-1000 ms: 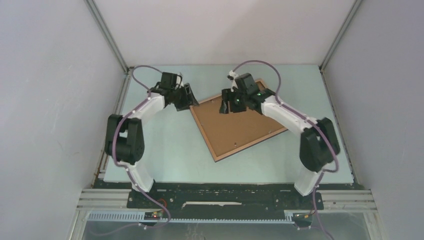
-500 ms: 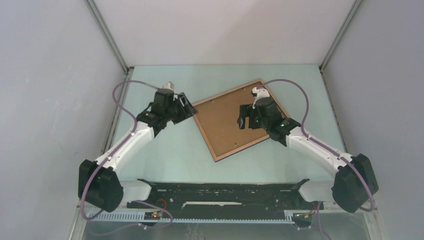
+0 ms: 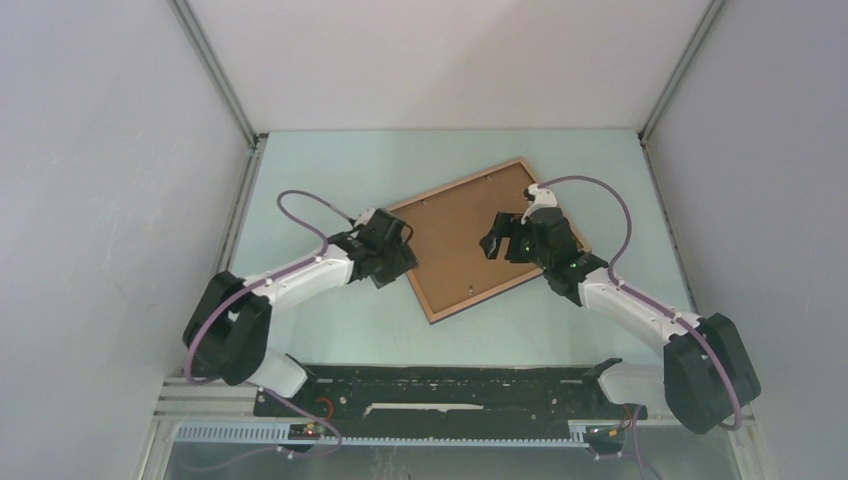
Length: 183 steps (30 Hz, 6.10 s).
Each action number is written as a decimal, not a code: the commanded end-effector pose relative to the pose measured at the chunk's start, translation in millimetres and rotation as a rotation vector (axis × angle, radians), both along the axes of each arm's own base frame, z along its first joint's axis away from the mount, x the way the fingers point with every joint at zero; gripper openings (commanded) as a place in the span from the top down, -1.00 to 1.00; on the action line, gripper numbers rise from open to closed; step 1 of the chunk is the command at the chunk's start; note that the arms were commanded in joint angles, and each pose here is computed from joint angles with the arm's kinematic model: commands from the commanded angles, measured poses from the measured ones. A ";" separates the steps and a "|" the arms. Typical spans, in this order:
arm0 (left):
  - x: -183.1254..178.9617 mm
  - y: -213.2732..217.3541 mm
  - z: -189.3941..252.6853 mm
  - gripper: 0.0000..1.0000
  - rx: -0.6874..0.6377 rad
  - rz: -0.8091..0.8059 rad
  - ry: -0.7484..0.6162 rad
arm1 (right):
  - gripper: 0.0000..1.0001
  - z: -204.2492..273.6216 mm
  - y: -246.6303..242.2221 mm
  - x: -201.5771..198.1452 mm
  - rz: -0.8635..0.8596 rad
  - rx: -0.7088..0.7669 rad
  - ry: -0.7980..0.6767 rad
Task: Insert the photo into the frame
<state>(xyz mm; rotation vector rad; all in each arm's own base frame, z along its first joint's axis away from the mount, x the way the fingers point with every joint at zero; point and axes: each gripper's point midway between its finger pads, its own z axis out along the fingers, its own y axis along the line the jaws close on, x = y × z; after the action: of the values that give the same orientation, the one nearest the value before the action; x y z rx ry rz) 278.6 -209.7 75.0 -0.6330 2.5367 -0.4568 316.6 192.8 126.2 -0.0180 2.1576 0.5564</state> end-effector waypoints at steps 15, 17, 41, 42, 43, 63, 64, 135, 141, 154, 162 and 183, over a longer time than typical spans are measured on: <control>-15.3 -46.8 -32.0 0.04 -0.084 0.110 0.134 | -0.81 15.6 2.1 13.4 0.001 0.132 -0.026; -20.0 -48.9 -37.3 0.21 -0.085 0.093 0.146 | -0.81 14.9 2.4 13.3 0.002 0.131 -0.024; -36.6 -33.5 -49.9 0.10 -0.066 0.084 0.136 | -0.79 8.0 7.2 13.2 0.021 0.140 -0.003; -36.3 -36.1 -51.3 0.14 -0.067 0.074 0.140 | -0.79 8.3 7.1 13.2 0.022 0.140 -0.004; -35.7 -37.3 -52.4 0.17 -0.062 0.066 0.143 | -0.79 8.0 6.9 13.1 0.021 0.139 -0.003; -35.4 -38.6 -56.9 0.38 0.062 -0.066 0.145 | -0.79 4.1 7.5 13.7 0.025 0.139 0.008; -33.9 -33.6 -55.9 0.49 0.103 -0.092 0.141 | -0.79 4.0 7.7 13.6 0.026 0.139 0.008; 30.3 34.8 -55.4 0.31 -0.332 0.788 0.209 | -0.78 -0.7 12.8 12.2 0.049 0.157 0.030; 36.6 41.2 -56.6 0.78 -0.193 0.686 0.182 | -0.78 -1.6 12.8 12.2 0.049 0.155 0.032; 74.2 66.0 -73.0 1.00 0.259 -0.035 0.162 | -0.78 -0.8 11.4 13.5 0.055 0.137 0.019; 102.2 84.0 -52.3 1.00 0.469 -0.298 0.044 | -0.78 5.8 30.9 12.1 0.139 0.118 0.039; 145.6 32.0 -32.6 1.00 0.340 -0.438 -0.109 | -0.58 1.0 171.2 80.7 0.366 0.355 0.259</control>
<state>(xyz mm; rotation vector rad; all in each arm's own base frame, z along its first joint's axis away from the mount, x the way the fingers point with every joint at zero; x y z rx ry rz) 420.1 -157.5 28.4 -0.1032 2.5913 -0.1324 365.3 347.0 114.0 -0.2311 2.3411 1.1352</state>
